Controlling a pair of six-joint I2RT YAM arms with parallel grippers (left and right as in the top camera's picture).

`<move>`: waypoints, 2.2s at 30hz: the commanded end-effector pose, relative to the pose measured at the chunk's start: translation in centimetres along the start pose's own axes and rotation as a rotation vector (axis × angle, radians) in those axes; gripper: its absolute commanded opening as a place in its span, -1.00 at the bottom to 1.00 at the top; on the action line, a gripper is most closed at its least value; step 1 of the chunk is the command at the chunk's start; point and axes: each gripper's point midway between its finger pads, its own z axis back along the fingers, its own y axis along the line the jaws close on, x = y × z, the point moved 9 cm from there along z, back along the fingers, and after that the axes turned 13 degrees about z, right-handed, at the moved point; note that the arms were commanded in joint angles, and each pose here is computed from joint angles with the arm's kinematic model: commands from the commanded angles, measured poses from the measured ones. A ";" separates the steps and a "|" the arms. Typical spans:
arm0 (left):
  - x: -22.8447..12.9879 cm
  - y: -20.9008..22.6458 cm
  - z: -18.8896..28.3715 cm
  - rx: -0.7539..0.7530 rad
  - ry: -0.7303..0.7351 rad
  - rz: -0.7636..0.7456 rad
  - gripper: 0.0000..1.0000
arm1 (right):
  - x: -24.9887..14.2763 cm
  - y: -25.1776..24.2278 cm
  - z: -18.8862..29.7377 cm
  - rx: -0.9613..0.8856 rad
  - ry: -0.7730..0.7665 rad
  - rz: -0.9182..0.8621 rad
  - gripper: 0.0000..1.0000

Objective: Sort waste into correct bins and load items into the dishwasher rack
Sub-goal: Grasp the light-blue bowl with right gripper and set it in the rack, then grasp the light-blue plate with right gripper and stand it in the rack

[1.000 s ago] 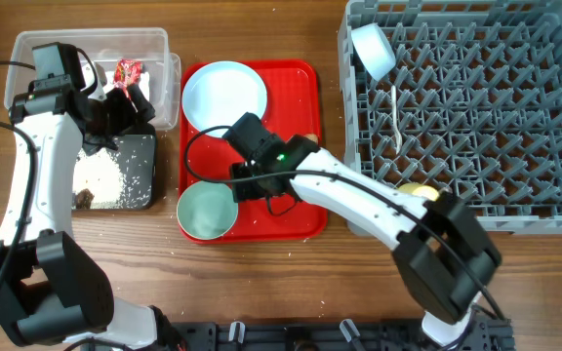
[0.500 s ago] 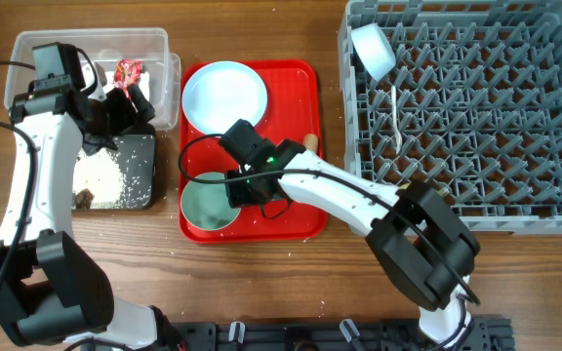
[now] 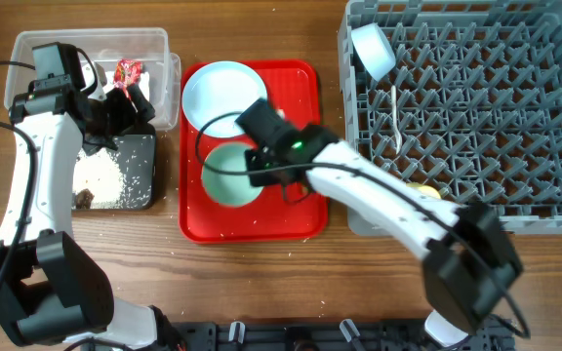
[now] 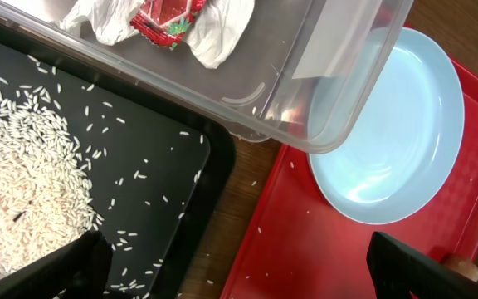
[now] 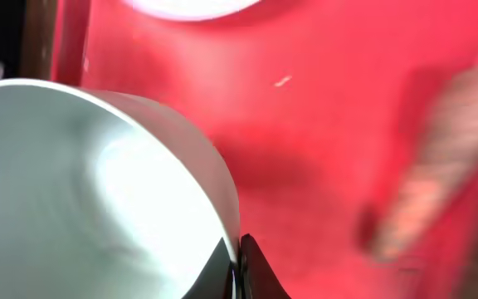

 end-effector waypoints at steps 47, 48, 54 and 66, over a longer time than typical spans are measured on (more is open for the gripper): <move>0.3 -0.3 1.1 -0.016 -0.029 -0.009 1.00 | 3.2 -12.1 5.8 -0.964 0.114 0.511 0.36; 0.3 -0.3 1.1 -0.016 -0.029 -0.009 1.00 | 4.0 -11.7 7.4 -0.940 0.041 0.485 0.44; 0.3 -0.3 1.1 -0.016 -0.029 -0.009 1.00 | 7.0 -6.6 11.0 -0.285 -0.436 0.242 0.23; 0.3 -0.3 1.1 -0.016 -0.029 -0.009 1.00 | 7.4 -5.6 -9.6 0.075 -0.289 -0.290 0.03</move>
